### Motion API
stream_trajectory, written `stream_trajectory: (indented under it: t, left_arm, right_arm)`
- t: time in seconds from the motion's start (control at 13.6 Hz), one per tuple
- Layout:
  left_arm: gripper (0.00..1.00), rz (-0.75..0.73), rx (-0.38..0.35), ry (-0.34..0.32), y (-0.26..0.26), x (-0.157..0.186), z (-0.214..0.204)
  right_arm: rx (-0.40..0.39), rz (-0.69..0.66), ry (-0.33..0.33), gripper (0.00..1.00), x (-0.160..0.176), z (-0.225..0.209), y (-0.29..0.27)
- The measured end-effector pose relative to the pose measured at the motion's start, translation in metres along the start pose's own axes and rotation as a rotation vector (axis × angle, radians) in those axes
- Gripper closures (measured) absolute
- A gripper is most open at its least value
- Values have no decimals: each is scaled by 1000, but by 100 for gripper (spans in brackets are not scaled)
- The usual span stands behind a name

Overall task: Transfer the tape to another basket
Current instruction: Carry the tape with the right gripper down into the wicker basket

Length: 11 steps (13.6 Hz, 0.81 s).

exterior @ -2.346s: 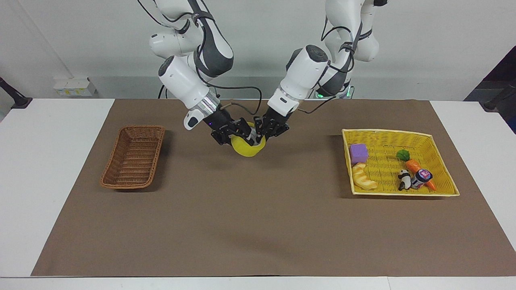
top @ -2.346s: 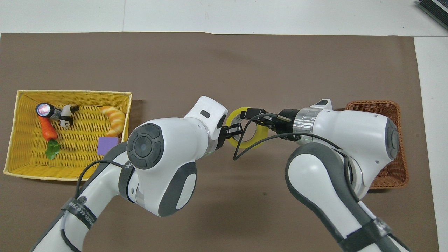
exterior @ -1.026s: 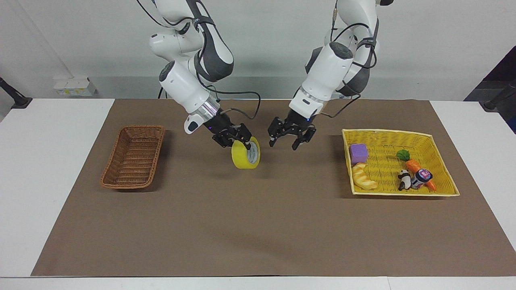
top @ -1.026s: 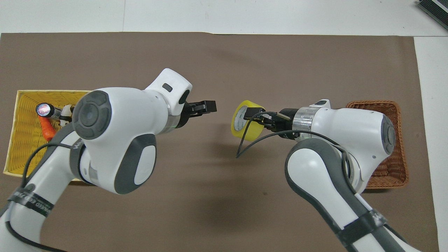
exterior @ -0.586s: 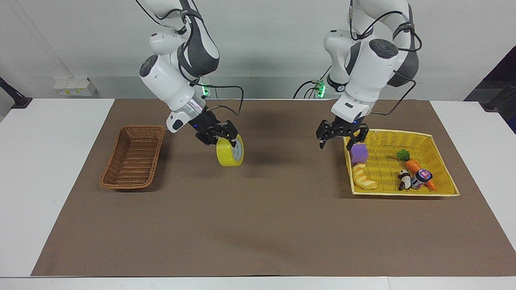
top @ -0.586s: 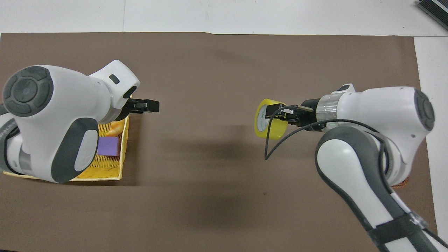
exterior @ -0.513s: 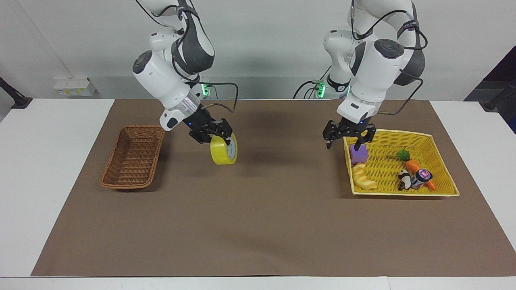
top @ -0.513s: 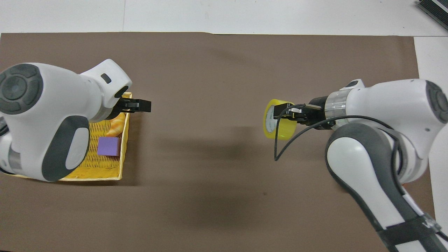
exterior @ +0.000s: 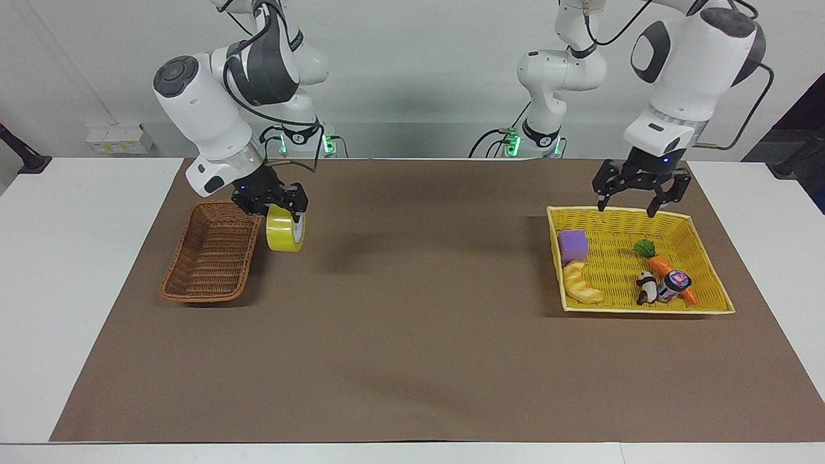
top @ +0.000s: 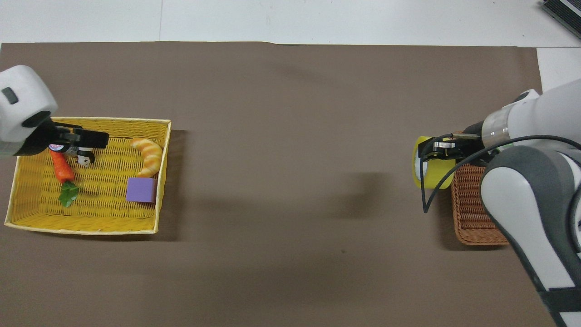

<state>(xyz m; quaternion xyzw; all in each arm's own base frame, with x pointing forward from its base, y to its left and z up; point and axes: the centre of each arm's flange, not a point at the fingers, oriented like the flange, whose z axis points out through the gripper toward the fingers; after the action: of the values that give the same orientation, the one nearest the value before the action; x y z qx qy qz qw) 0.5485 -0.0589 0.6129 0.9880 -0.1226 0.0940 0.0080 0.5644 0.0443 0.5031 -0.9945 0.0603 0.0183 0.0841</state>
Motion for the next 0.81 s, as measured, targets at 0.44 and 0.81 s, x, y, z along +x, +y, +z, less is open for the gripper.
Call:
stream_trajectory:
  t: [0.44, 0.81]
  left_arm:
    - [0, 4, 3, -71, -36, -6, -81]
    - [0, -19, -11, -153, -53, -12, -81]
  right_arm:
    - [-2, 106, -48, 49, -2, 10, 120]
    - [11, 135, -96, 49, -25, 56, 200]
